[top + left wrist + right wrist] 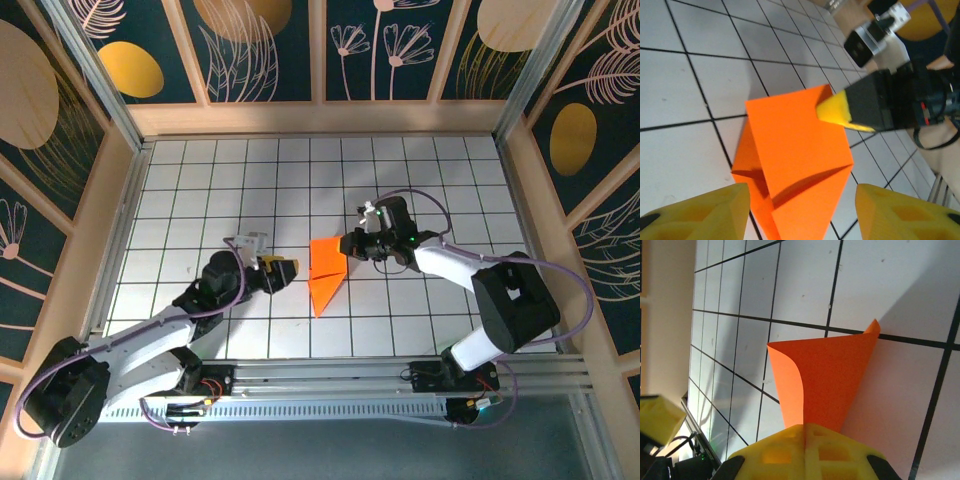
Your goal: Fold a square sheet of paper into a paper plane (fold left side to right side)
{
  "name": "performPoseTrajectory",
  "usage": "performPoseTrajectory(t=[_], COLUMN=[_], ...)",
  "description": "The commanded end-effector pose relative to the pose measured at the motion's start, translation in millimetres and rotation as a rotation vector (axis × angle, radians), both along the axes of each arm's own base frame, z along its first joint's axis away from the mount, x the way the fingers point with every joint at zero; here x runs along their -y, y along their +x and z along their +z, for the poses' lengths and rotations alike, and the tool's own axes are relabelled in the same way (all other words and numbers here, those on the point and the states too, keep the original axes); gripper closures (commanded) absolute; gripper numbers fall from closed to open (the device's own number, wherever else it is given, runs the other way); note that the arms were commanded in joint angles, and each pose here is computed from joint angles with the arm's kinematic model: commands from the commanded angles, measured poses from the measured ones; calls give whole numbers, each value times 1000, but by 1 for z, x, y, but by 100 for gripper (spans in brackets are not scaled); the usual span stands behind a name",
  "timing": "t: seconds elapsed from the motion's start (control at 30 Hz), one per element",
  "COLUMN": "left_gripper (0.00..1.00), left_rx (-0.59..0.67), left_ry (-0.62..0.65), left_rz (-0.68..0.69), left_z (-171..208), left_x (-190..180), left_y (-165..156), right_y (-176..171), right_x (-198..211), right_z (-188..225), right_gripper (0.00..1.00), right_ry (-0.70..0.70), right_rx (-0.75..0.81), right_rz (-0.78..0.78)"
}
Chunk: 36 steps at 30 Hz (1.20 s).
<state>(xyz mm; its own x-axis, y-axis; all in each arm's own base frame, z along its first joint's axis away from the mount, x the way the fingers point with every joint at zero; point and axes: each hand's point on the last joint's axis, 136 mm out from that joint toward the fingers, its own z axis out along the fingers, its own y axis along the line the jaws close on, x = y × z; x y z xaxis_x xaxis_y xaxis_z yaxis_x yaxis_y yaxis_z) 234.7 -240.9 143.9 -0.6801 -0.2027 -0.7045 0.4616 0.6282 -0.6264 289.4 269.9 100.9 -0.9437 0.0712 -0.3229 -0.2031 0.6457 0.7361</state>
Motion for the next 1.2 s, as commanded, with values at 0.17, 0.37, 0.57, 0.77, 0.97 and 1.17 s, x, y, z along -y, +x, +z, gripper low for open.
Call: performPoseTrajectory(t=[0.17, 0.37, 0.57, 0.77, 0.97, 1.17], left_gripper=[48, 48, 47, 45, 43, 42], left_rx=[10, 24, 44, 45, 42, 43], left_ry=[224, 378, 528, 686, 799, 891], left_rz=[-62, -101, -115, -113, -98, -57], left_z=[-11, -21, -35, -57, -75, -87], left_x=[28, 55, 82, 94, 99, 96], left_y=[-18, -29, -40, -43, -42, -38], right_y=[9, 12, 13, 15, 15, 14], right_x=[10, 9, 9, 10, 12, 12], right_z=[-7, -10, -14, -15, -17, -19], right_gripper=[100, 100, 100, 100, 100, 100], right_ry=[-56, -56, -59, -60, -66, -67], right_rx=[-94, -109, -123, -128, -130, -134], right_rz=[-87, -95, -101, -104, -107, -106])
